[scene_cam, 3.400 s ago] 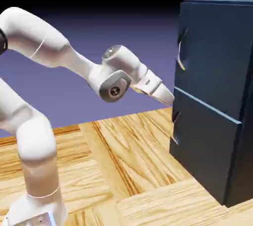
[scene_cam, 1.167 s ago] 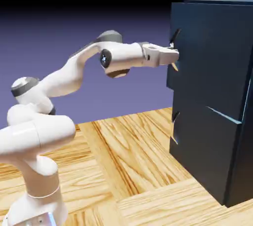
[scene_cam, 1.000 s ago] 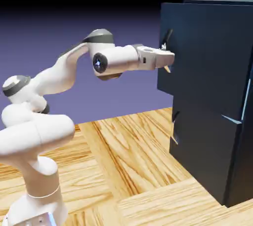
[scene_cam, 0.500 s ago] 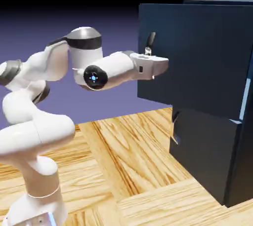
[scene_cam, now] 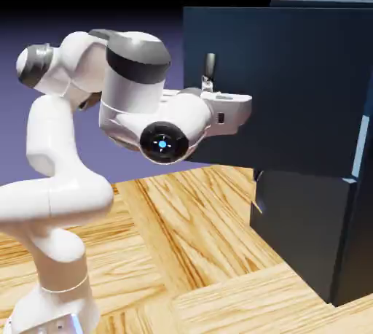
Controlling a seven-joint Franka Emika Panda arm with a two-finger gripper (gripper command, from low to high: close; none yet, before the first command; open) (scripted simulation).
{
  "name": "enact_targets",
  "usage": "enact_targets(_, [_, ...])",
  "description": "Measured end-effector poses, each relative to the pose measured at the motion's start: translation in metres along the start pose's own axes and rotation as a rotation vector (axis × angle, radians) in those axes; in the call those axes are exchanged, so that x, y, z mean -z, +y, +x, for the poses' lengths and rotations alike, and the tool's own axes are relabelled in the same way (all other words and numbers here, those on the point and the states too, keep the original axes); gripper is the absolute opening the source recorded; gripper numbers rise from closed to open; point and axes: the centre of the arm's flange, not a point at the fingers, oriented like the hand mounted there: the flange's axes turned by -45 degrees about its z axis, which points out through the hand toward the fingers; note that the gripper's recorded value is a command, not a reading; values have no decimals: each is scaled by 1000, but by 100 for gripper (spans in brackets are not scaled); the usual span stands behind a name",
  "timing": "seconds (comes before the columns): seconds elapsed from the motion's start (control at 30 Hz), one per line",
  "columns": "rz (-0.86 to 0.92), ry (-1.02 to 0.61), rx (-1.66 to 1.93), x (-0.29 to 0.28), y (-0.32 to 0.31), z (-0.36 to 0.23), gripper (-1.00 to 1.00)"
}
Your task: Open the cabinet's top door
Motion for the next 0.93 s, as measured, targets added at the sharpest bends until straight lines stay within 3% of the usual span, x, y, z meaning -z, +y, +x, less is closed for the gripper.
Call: enact_targets(0.93, [559, 0, 0, 144, 125, 0, -100])
